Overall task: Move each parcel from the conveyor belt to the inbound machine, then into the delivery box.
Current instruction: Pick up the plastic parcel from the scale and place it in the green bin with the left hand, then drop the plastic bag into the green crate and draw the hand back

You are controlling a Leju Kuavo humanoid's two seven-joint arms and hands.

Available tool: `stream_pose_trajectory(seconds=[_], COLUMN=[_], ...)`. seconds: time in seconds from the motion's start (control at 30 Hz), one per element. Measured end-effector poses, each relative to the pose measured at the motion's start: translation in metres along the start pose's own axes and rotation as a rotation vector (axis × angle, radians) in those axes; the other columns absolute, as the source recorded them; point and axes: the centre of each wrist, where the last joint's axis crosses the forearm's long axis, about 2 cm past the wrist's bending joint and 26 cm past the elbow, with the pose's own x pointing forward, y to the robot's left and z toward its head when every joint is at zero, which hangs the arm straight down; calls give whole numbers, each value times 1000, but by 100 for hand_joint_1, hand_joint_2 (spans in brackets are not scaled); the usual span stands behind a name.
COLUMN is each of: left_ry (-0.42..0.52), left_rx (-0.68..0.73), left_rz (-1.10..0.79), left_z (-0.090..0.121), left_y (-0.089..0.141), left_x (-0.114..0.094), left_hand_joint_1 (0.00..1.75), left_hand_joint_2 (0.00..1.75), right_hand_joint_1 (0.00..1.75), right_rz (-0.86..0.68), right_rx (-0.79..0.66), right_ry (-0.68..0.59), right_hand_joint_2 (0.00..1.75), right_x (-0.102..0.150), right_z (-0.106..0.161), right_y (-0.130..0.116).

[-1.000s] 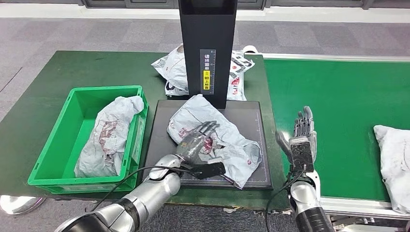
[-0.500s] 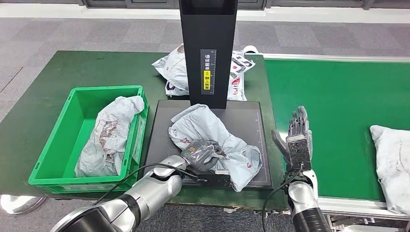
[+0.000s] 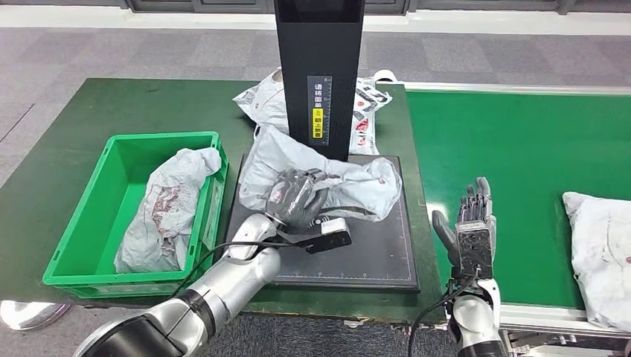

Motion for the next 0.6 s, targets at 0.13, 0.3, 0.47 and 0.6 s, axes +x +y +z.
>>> stream_pose_trajectory(seconds=[0.13,0.3,0.47,0.6], left_ry=[-84,-96,97,247], left_rx=[188,386,528,574], left_rz=[-189,-400,-542,-597], left_z=[-19,-29,-13,3], left_y=[36,88,122,137], left_x=[0,-6,-28,-53], left_hand_joint_1=[175,175,175,175], left_hand_joint_2=[175,175,175,175], right_hand_joint_1=[0,0,0,0], right_rz=[3,5,2,-3], right_rx=[-12,-18,-21,-28], right_ry=[11,26,32,45], right_hand_joint_2=[175,175,175,175], right_x=[1,1,2,2], right_z=[10,20,26,31], right_y=[-4,-9,-12,-15])
